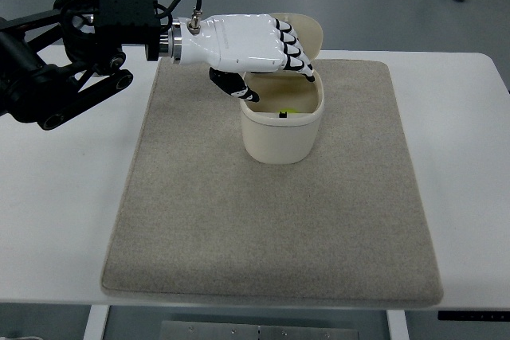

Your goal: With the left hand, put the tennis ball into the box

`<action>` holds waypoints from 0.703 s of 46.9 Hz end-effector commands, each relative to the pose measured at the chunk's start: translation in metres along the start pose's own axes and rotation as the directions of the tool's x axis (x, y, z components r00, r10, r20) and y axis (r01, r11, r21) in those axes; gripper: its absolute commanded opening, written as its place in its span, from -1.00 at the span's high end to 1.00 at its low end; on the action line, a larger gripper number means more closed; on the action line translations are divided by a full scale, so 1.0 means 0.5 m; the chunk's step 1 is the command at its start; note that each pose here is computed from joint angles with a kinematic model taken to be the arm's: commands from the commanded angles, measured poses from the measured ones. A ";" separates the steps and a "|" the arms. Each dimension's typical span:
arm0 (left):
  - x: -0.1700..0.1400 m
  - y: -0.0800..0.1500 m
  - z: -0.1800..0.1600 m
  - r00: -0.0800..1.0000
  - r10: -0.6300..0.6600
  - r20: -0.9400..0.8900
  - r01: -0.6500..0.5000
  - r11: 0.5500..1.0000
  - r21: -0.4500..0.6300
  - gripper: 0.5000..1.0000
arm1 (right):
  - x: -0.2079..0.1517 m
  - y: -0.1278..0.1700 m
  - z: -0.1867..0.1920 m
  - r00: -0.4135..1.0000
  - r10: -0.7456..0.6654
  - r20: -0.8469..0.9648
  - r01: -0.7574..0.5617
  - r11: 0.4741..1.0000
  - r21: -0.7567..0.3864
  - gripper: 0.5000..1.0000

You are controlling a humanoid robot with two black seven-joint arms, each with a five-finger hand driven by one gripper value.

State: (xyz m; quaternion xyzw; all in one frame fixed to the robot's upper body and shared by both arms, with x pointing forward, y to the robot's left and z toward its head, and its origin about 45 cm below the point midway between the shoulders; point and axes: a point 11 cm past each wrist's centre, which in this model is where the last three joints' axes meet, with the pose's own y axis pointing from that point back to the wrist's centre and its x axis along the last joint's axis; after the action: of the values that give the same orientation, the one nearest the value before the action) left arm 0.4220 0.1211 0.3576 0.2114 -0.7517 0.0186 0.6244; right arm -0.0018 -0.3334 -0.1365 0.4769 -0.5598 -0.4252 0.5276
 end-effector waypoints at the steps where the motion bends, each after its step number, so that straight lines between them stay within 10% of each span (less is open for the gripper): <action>1: 0.000 0.003 0.000 1.000 -0.004 -0.002 0.004 1.000 0.000 -0.39 | 0.000 0.000 0.000 1.000 0.000 0.000 0.000 1.000 0.000 -0.60; 21: -0.015 0.153 -0.023 0.990 -0.100 -0.104 0.108 0.992 0.070 -0.40 | 0.000 0.000 0.000 1.000 0.000 0.000 0.000 1.000 0.000 -0.60; 26: -0.015 0.202 -0.045 0.979 -0.049 -0.200 0.075 0.989 0.130 -0.84 | 0.000 0.000 0.000 1.000 0.000 0.000 0.000 1.000 0.000 -0.60; 33: -0.029 0.252 -0.077 0.933 0.062 -0.355 0.019 0.975 0.221 -0.94 | 0.000 0.000 0.000 1.000 0.000 0.000 0.000 1.000 0.000 -0.60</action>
State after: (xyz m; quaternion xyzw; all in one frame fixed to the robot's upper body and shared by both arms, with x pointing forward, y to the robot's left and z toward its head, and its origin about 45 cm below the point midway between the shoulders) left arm 0.4121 0.2381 0.3827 0.2688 -0.6478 0.1107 0.7042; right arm -0.0017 -0.3334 -0.1365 0.4770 -0.5598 -0.4252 0.5276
